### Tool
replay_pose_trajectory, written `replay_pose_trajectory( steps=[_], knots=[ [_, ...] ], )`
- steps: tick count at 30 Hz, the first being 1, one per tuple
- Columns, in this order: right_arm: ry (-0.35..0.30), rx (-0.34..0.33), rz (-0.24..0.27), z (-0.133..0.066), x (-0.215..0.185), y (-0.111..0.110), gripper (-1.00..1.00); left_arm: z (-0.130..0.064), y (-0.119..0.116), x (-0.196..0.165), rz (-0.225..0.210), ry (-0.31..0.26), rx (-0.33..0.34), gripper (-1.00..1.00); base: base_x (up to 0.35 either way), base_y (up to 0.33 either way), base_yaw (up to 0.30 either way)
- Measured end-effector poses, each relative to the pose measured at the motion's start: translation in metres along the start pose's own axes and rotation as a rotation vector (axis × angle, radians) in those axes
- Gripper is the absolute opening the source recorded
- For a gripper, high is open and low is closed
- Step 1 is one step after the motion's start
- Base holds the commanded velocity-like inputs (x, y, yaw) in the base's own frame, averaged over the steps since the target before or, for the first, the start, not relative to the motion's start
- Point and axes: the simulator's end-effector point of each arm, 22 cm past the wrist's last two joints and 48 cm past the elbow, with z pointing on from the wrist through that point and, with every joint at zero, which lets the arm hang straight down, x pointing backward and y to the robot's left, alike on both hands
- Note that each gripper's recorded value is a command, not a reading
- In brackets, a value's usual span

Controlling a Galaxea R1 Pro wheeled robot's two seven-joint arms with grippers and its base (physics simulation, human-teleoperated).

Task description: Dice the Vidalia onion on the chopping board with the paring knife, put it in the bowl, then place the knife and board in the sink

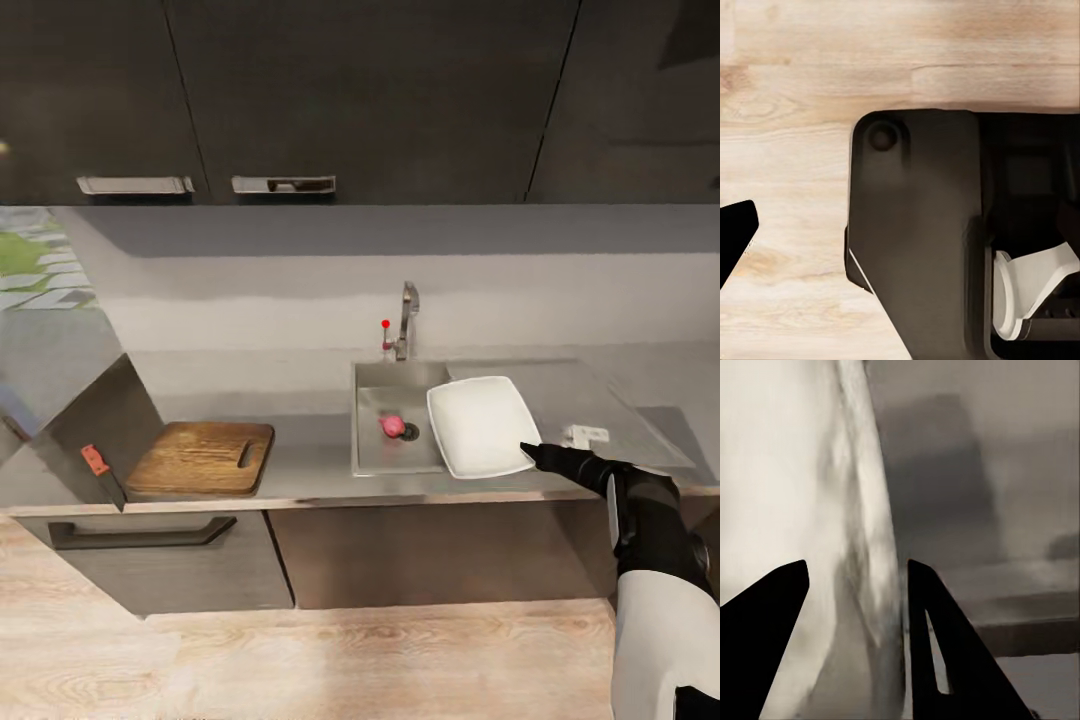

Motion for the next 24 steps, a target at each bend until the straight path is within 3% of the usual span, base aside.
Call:
replay_pose_trajectory(
  steps=[24],
  knots=[
    [-0.016,-0.003,-0.001,-0.0056,-0.0087,0.0024,-1.00,0.0028,0.0000,-0.0041,0.000,-0.016,0.000,1.00,0.000,0.301,0.008]
  ],
)
